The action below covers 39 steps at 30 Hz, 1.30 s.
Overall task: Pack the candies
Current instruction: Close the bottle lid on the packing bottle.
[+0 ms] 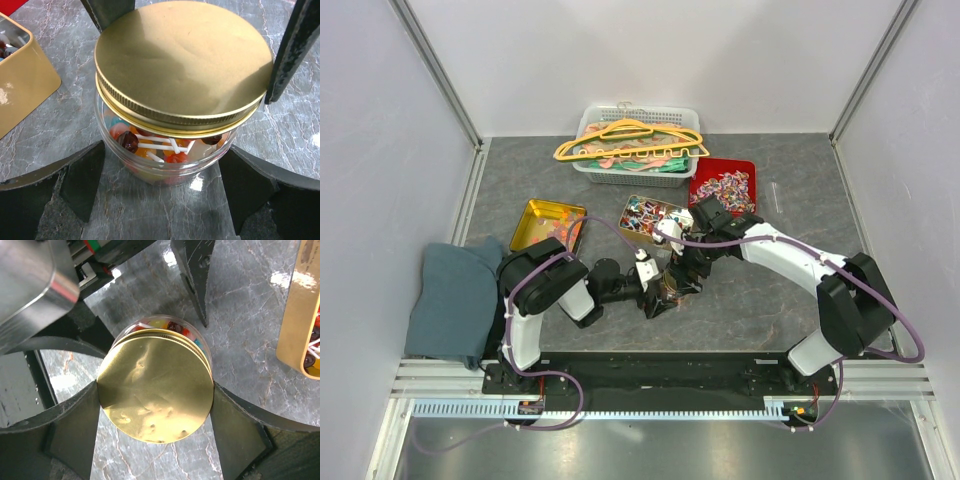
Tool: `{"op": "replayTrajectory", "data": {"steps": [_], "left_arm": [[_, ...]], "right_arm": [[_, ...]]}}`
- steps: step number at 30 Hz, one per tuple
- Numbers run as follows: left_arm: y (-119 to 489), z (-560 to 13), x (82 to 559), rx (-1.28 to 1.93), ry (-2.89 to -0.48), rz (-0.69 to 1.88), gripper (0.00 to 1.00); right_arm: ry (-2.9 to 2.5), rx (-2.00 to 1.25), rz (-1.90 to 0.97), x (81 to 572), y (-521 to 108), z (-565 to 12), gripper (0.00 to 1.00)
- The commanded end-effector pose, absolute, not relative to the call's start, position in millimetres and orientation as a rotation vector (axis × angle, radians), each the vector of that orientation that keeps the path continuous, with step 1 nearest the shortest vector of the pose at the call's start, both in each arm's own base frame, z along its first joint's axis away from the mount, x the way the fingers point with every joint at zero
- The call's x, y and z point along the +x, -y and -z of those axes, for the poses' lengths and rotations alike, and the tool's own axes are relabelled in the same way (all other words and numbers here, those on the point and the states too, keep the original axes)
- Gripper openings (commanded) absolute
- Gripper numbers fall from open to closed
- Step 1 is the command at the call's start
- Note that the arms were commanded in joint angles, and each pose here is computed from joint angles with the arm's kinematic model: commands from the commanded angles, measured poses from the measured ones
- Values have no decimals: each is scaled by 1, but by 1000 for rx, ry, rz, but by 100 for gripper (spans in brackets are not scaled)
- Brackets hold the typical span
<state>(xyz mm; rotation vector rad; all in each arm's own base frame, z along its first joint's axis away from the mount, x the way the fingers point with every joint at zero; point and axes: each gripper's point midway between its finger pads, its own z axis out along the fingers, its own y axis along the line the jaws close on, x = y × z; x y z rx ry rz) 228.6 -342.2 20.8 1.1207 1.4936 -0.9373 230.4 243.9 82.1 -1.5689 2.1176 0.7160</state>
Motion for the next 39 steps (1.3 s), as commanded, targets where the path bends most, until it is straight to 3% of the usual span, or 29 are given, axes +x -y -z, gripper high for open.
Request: {"op": "replayTrajectory", "data": {"steps": [1, 18, 31, 33, 39], "left_arm": [[356, -97, 242, 1003, -1174, 959, 99], [357, -96, 239, 1021, -1167, 965, 99], [357, -96, 240, 1022, -1165, 966, 99], [357, -96, 240, 1022, -1162, 965, 99], [357, -96, 240, 1023, -1163, 964, 99]], "right_arm": [[-2068, -1508, -729, 237, -255, -88, 64], [-2067, -1491, -653, 244, -271, -75, 70], [-2111, -1479, -657, 247, -274, -64, 90], [-2113, -1479, -655, 247, -274, -64, 97], [-2105, -1474, -662, 248, -275, -68, 98]]}}
